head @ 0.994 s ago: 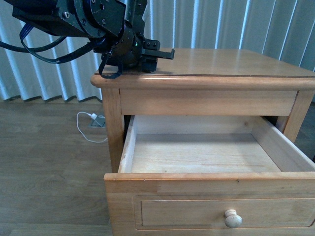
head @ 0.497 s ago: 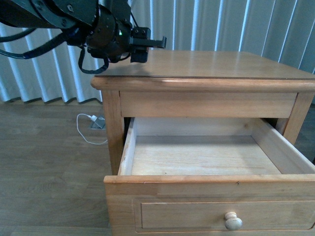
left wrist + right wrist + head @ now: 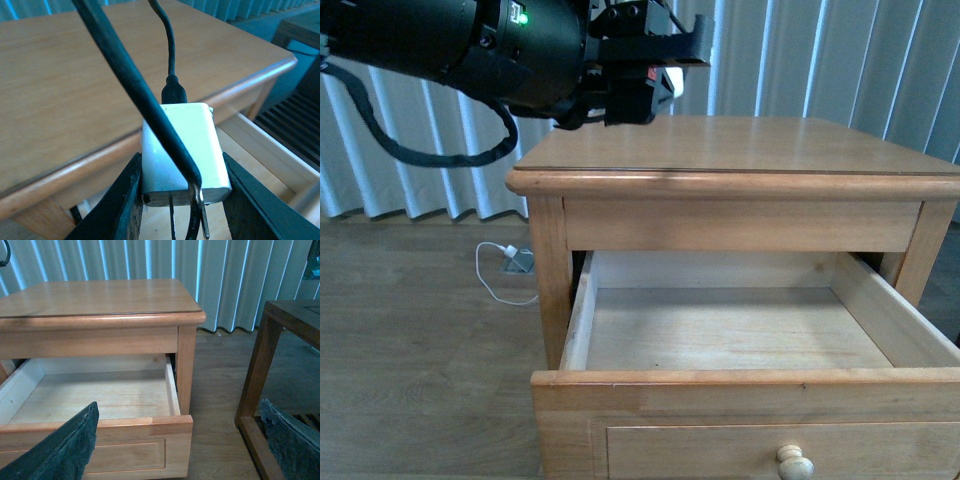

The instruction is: Put charger into drawer

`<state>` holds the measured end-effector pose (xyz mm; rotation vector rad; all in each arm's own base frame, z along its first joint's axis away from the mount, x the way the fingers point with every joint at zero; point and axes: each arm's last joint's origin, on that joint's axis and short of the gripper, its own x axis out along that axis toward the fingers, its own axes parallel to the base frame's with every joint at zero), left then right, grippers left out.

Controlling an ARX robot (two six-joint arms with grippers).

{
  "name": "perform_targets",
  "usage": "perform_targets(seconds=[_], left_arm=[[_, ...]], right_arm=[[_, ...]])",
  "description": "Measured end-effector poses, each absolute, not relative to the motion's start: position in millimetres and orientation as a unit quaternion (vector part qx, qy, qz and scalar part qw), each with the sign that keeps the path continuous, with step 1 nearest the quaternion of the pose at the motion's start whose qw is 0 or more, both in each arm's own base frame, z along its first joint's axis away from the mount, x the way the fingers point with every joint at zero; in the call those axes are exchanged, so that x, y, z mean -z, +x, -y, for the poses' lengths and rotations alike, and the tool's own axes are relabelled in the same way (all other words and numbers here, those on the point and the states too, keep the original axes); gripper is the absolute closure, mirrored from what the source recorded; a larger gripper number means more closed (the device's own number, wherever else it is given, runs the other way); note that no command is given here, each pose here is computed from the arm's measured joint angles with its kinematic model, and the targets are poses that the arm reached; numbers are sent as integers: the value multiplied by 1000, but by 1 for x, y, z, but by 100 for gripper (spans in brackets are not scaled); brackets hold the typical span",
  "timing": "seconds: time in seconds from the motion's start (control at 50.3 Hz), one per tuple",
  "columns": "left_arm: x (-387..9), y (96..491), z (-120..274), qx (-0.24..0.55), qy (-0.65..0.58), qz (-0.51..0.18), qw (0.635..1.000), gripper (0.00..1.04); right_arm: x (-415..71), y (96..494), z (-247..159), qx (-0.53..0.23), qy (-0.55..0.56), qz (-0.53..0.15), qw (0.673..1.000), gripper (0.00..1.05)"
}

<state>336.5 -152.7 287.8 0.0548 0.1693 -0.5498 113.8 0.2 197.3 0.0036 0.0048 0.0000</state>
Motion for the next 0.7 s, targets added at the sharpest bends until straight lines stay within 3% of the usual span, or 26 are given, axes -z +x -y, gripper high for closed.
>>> perform_targets(seconds=[0.258,0.437,0.696], left_arm=[[-246,322,172,312,64,-136,938,65],[-193,337,200,323,89,-203,920,65],[-159,364,220,288,119,-238,920,65]], right_arm=[[-197,114,0,0,2,-2,1000,9],[-197,114,0,0,2,-2,1000,9],[-197,114,0,0,2,-2,1000,9]])
